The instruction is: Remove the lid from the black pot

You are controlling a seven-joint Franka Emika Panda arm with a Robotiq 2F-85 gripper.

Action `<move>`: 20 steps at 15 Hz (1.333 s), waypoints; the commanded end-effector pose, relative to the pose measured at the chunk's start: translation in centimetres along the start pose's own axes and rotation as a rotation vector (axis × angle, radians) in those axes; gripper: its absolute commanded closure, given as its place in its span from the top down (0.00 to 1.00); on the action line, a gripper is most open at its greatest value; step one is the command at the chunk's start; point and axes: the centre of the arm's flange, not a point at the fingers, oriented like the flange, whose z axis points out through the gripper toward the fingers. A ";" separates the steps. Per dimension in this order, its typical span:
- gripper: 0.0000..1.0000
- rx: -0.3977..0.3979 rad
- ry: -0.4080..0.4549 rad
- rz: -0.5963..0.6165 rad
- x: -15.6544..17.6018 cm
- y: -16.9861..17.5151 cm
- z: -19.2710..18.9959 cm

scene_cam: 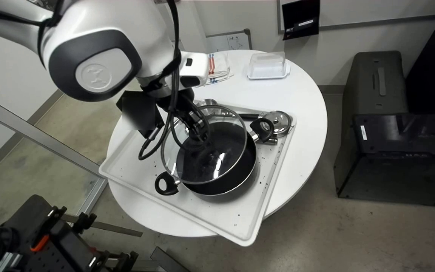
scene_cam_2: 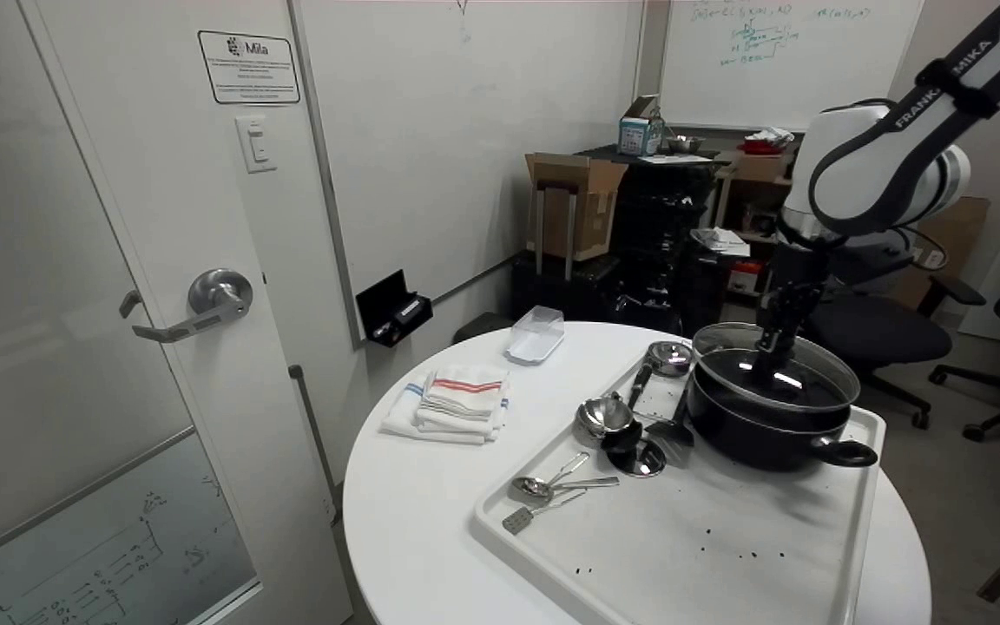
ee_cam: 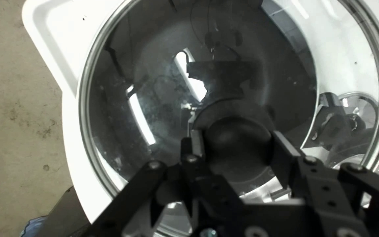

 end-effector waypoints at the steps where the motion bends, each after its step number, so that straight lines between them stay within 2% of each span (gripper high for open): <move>1: 0.25 -0.008 0.009 -0.076 -2.1 -2.0 -2.6; 6: 0.25 -0.052 -0.004 -0.222 -5.0 -6.6 -2.0; 12: 0.25 -0.095 0.010 -0.434 -9.9 -13.9 -0.3; 20: 0.25 -0.123 0.027 -0.628 -15.1 -21.9 2.6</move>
